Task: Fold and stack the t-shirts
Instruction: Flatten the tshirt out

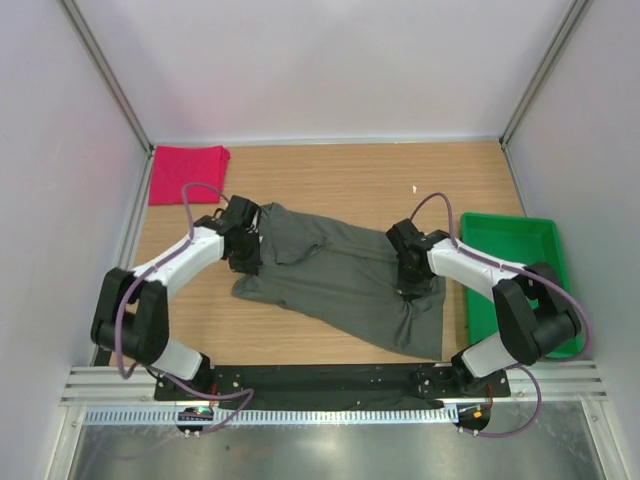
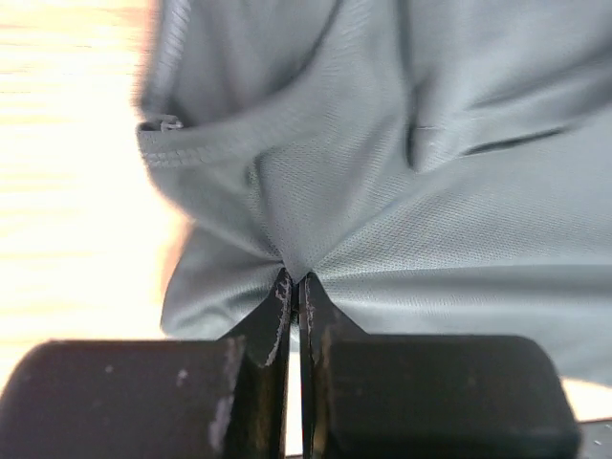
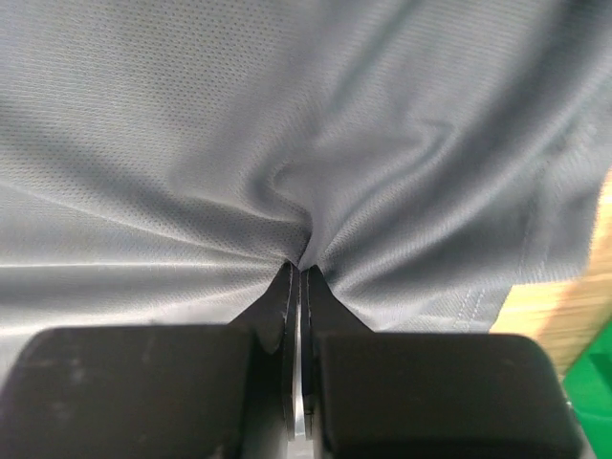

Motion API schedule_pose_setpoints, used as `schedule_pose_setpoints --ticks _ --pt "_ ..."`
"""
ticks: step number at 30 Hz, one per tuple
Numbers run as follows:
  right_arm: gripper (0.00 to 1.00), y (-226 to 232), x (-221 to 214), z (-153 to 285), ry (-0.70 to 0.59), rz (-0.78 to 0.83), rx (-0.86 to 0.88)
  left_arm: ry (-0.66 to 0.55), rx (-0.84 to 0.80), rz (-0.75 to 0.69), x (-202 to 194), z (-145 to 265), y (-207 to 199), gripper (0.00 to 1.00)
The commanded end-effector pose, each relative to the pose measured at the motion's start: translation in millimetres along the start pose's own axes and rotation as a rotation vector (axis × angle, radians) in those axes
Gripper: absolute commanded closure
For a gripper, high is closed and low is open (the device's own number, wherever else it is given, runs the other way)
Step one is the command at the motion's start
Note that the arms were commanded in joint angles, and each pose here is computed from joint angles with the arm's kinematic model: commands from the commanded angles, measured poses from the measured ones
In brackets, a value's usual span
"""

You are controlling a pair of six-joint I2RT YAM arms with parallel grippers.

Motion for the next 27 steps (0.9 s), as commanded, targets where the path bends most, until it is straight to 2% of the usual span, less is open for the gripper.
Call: schedule_pose_setpoints --ticks 1,6,7,11,15,18,20,21,22,24,27 --pt "0.99 -7.0 14.8 29.1 -0.148 -0.032 0.014 -0.127 0.040 0.009 6.5 46.8 8.7 1.00" --pt "0.99 -11.8 8.0 87.6 -0.182 -0.055 0.164 -0.273 0.042 0.066 -7.9 108.8 15.1 1.00" --pt "0.99 -10.8 4.5 96.2 -0.173 -0.060 0.203 -0.340 0.023 0.101 -11.1 128.0 15.1 1.00" --pt "0.99 -18.1 -0.1 134.8 -0.219 -0.090 0.289 -0.460 -0.043 0.154 -24.9 169.9 13.7 1.00" --pt "0.99 -24.8 0.5 155.1 -0.247 -0.081 0.292 -0.532 -0.094 0.136 -33.4 197.1 12.4 1.00" --pt "0.99 -24.1 8.3 149.5 -0.298 -0.072 0.279 -0.622 -0.119 0.155 -23.5 209.0 10.4 1.00" --pt "0.99 -11.1 23.9 154.5 -0.338 -0.051 0.307 -0.640 -0.148 0.154 -10.1 214.8 4.5 1.00" --pt "0.99 -3.9 31.3 152.0 -0.323 -0.035 0.286 -0.610 -0.149 0.134 0.5 210.0 1.1 1.00" --pt "0.99 1.2 37.6 156.3 -0.327 -0.024 0.284 -0.631 -0.168 0.116 11.9 226.5 -2.9 1.00" --pt "0.99 5.5 49.9 176.1 -0.366 -0.002 0.292 -0.556 -0.134 0.091 14.1 225.7 -1.8 1.00" --pt "0.99 -0.6 49.1 193.8 -0.394 0.001 0.302 -0.629 -0.076 0.107 4.6 245.7 9.6 1.00"
Point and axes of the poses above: each gripper's point midway between its finger pads, its own z axis back along the fingers, its own y axis along the line the jaws close on, x = y × z, the point moved 6 cm from there along z, back along the fingers, and after that the axes turned 11 degrees about -z, right-handed, at the moved point
